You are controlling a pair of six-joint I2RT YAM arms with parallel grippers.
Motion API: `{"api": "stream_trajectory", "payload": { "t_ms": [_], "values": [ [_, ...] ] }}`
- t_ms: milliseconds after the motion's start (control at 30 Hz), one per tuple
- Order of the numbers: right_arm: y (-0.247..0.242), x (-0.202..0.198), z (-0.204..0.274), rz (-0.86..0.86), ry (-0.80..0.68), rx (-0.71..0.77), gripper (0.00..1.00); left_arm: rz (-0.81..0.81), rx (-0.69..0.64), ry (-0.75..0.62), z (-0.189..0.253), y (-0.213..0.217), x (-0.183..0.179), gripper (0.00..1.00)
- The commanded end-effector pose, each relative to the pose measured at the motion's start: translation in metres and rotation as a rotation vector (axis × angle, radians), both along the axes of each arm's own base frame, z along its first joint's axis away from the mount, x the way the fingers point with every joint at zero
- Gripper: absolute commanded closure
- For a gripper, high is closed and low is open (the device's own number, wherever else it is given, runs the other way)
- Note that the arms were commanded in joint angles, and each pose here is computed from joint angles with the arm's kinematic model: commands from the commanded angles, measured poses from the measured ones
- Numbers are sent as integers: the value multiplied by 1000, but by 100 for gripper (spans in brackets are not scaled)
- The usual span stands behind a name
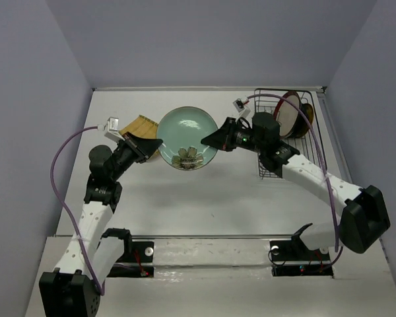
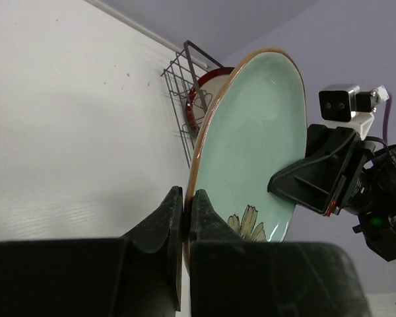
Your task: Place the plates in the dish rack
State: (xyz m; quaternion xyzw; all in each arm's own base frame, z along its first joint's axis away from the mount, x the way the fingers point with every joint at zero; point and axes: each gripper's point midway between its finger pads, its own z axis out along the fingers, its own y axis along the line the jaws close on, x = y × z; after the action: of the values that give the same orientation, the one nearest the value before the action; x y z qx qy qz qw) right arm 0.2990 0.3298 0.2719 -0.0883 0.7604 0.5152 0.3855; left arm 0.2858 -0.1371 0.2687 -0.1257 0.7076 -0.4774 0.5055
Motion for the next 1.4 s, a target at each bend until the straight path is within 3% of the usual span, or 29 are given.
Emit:
{"api": "stream_trajectory", "payload": {
  "t_ms": [0,33,67,233,267,467,533,667,933,1367],
  "values": [
    [-23,8,19,-98,-97,29,93,-125,-59,-224,63,-21,-16,79],
    [-26,6,21,-103,-97,32,93,-138,-50,-221,62,-24,-14,67],
    [-39,10,30,-135,-117,44,93,-152,-46,-221,61,-26,-14,47],
    [-110,29,46,-294,-116,11,93,-230,-12,-244,60,-39,-25,4],
    [-135,35,59,-360,-149,7,93,-242,8,-250,57,-41,-27,1],
    [-214,59,97,-598,-181,-131,93,-293,200,-287,45,-60,-37,1],
    [-247,74,92,-729,-168,-236,93,-303,276,-307,43,-65,-41,1],
    [-284,90,127,-893,-245,-384,93,-315,390,-318,36,-73,-53,1],
    [-342,115,166,-1106,-286,-661,93,-257,482,-366,40,-71,-71,1],
    [-345,160,111,-1063,-174,-794,93,-246,489,-393,48,-68,-79,1]
  ]
}}
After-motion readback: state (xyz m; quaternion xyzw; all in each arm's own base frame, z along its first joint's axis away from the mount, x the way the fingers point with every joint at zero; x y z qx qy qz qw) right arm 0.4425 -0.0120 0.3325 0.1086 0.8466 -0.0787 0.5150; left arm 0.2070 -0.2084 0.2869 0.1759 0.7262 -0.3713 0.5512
